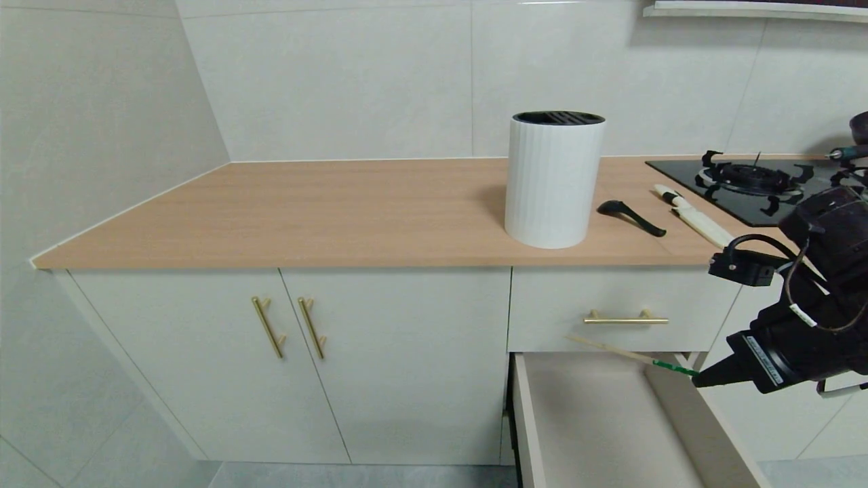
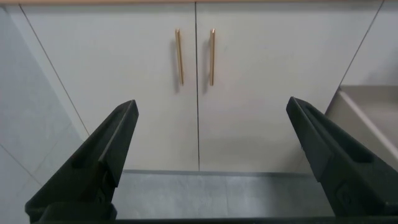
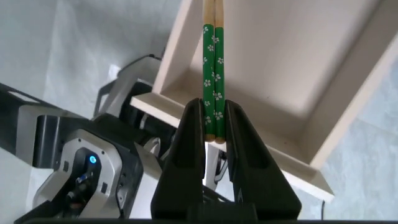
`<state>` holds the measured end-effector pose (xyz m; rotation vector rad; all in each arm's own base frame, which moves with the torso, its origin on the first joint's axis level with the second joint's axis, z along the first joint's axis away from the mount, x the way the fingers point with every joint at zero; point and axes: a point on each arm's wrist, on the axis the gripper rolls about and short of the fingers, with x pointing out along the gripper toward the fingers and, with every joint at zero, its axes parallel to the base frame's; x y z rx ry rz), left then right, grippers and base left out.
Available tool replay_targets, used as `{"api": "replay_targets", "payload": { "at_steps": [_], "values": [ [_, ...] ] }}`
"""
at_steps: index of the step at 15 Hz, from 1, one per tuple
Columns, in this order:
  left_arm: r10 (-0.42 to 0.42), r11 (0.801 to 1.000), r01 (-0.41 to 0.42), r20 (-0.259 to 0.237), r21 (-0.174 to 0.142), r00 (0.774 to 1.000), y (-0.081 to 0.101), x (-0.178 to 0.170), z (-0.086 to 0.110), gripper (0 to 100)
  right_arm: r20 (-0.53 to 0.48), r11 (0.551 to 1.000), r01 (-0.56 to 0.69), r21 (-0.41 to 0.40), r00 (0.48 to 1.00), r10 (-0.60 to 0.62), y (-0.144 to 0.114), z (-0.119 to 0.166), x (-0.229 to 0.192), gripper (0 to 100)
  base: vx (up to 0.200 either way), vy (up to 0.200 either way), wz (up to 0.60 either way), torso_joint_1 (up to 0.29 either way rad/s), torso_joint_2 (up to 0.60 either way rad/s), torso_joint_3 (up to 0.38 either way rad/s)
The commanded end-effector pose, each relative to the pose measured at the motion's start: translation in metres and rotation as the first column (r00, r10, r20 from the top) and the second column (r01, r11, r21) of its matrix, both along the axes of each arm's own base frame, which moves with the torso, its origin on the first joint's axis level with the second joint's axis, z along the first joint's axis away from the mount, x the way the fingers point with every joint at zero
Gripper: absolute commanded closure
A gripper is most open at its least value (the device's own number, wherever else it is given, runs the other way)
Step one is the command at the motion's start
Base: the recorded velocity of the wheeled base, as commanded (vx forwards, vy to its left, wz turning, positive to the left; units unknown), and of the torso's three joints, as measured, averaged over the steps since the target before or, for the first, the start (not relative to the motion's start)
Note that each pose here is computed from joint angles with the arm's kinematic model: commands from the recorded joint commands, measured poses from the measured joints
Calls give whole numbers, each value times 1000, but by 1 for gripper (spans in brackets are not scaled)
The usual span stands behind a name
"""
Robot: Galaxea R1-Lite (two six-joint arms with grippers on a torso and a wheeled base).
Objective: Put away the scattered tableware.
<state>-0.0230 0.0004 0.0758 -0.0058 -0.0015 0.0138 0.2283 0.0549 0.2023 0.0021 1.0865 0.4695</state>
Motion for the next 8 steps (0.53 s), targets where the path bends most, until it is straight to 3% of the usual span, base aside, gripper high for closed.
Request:
{"api": "replay_targets", "payload": {
  "at_steps": [1, 8],
  "values": [
    [0, 1000, 0, 0, 0, 1000, 0, 0, 0, 0, -23, 1000, 1, -11, 1000, -2, 2, -8, 8, 100, 0, 0, 0, -168, 466, 295],
    [0, 1000, 0, 0, 0, 1000, 0, 0, 0, 0, -47, 1000, 7, -26, 999, -8, 4, -20, 18, 100, 0, 0, 0, -143, 460, 310]
  ]
}}
